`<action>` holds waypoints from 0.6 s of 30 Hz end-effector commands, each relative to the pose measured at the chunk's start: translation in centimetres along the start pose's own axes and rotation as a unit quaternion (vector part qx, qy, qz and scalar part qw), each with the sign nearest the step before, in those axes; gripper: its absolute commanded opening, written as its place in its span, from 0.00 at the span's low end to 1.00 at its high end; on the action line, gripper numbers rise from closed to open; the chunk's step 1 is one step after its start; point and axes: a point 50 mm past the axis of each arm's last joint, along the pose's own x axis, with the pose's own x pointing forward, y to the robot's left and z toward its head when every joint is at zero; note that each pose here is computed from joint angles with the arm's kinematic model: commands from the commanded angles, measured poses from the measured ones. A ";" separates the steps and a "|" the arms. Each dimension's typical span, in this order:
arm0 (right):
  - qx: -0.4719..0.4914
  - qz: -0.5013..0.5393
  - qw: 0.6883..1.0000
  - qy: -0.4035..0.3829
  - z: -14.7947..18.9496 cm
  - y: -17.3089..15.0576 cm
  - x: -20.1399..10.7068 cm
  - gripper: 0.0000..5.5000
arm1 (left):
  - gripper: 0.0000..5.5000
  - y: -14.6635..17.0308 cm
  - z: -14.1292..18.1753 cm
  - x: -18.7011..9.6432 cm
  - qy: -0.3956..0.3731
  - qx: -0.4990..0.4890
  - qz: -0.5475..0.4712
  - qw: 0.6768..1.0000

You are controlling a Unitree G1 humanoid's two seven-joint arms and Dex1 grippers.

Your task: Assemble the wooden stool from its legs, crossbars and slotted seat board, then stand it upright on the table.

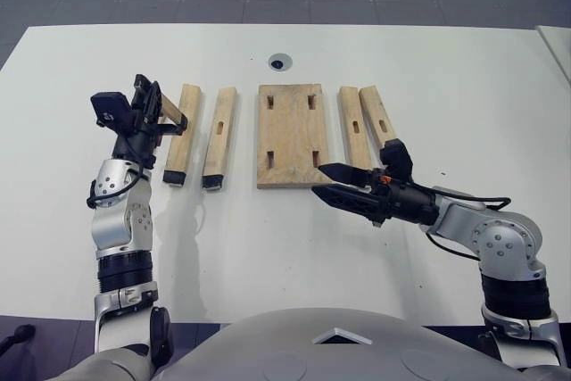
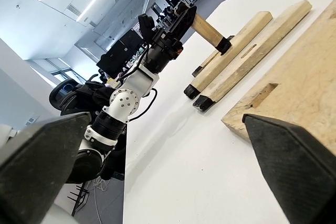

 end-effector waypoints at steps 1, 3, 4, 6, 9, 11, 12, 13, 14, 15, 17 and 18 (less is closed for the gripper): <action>-0.008 -0.009 1.000 0.012 0.1 -0.2 -0.2 0.98 | 0.08 1.3 -0.7 -0.8 0.023 0.005 0.031 0.999; -0.009 -0.010 1.000 0.013 0.0 -0.2 -0.2 0.98 | 0.08 1.1 -1.0 -1.1 0.029 0.004 0.026 0.999; -0.009 -0.010 1.000 0.013 0.0 -0.2 -0.2 0.98 | 0.08 0.9 -1.4 -1.2 0.042 0.007 0.024 0.999; -0.010 -0.012 1.000 0.013 0.1 -0.2 -0.2 0.98 | 0.08 0.7 -2.2 -1.3 0.071 0.019 0.015 0.997; -0.012 -0.015 1.000 0.014 0.2 -0.3 -0.2 0.98 | 0.08 0.6 -3.1 -1.0 0.119 0.034 0.016 0.992; -0.014 -0.018 1.000 0.016 0.2 -0.4 -0.1 0.98 | 0.08 0.8 -3.2 -0.6 0.138 0.039 0.023 0.989; -0.014 -0.019 1.000 0.016 0.2 -0.5 -0.1 0.98 | 0.08 0.8 -3.0 -0.3 0.140 0.039 0.025 0.989; -0.014 -0.018 1.000 0.015 0.2 -0.4 -0.1 0.98 | 0.08 0.9 -2.8 -0.2 0.144 0.038 0.028 0.988; -0.014 -0.017 1.000 0.015 0.2 -0.4 0.0 0.98 | 0.08 0.9 -2.8 -0.1 0.149 0.037 0.030 0.988; -0.015 -0.017 1.000 0.014 0.3 -0.4 0.0 0.98 | 0.08 1.0 -2.7 0.0 0.152 0.036 0.034 0.987; -0.015 -0.017 1.000 0.014 0.3 -0.4 -0.1 0.98 | 0.08 1.2 -2.4 0.2 0.152 0.033 0.040 0.987; -0.015 -0.017 1.000 0.013 0.4 -0.4 -0.1 0.98 | 0.08 1.1 -2.0 0.3 0.147 0.032 0.039 0.988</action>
